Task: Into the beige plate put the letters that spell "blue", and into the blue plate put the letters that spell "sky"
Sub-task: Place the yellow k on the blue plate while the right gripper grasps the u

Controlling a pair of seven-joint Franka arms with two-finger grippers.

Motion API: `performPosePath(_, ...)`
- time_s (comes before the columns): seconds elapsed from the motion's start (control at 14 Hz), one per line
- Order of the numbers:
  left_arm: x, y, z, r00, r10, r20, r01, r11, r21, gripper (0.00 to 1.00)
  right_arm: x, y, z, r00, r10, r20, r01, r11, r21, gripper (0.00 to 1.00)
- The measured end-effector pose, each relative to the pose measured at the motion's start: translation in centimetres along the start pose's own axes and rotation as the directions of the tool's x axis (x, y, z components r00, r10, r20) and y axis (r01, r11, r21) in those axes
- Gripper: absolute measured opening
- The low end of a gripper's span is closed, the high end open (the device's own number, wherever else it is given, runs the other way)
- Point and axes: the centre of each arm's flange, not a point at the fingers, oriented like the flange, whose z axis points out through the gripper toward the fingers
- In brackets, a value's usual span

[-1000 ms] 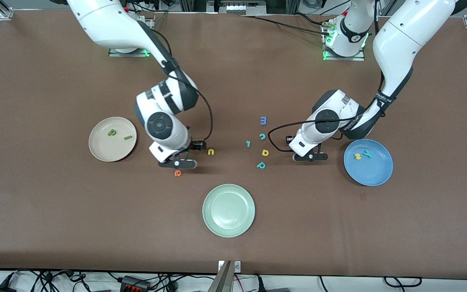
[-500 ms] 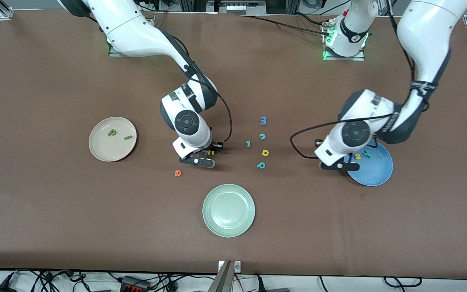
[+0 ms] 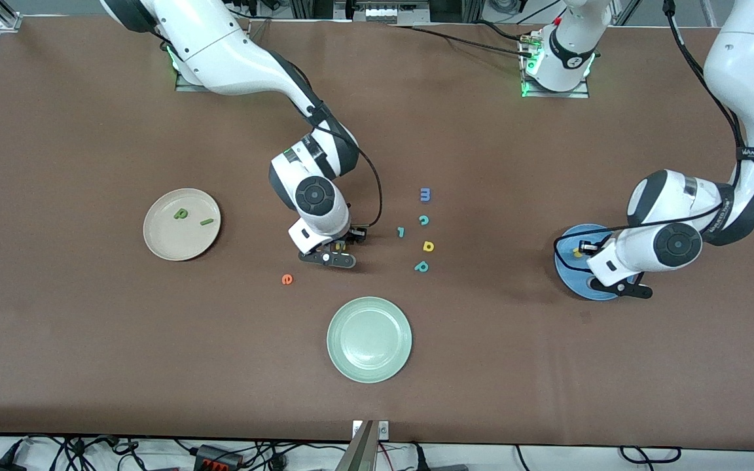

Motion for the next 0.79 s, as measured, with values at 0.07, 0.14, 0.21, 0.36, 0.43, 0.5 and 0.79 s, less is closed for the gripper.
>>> performPosePath(0.07, 0.2, 0.0, 0.4, 1.000, 0.015, -0.009, -0.015, 1.000, -0.008, 0.37, 0.0, 0.0, 0.0, 1.000, -0.007, -0.006, 0.007, 1.000, -0.006, 0.51)
performPosePath(0.14, 0.4, 0.2, 0.4, 0.999, 0.032, -0.020, -0.032, 0.999, -0.011, 0.37, 0.1, 0.0, 0.0, 1.000, -0.011, -0.010, 0.011, 1.000, -0.010, 0.51)
performPosePath(0.21, 0.5, 0.3, 0.1, 0.999, 0.040, -0.030, -0.040, 0.999, -0.012, 0.41, 0.1, 0.0, 0.0, 1.000, -0.013, -0.010, 0.013, 1.000, -0.012, 0.51)
performPosePath(0.36, 0.9, 0.3, -0.8, 0.998, 0.046, -0.050, -0.047, 0.999, -0.010, 0.59, 0.1, 0.1, 0.3, 1.000, -0.013, -0.009, 0.013, 1.000, -0.013, 0.50)
performPosePath(0.43, 1.1, 0.3, -1.3, 0.997, 0.046, -0.060, -0.047, 0.999, -0.008, 0.68, 0.1, 0.0, 0.4, 1.000, -0.013, -0.010, 0.013, 1.000, -0.012, 0.48)
performPosePath(0.5, 1.2, 0.2, -2.0, 0.996, 0.045, -0.072, -0.046, 0.999, -0.005, 0.78, 0.1, 0.0, 0.5, 1.000, -0.013, -0.012, 0.013, 1.000, -0.010, 0.48)
performPosePath(0.79, 0.5, 0.2, -7.8, 0.995, 0.041, -0.096, -0.036, 0.998, 0.050, 1.00, 0.3, -0.1, 0.3, 1.000, -0.013, -0.022, 0.013, 1.000, -0.003, 0.41)
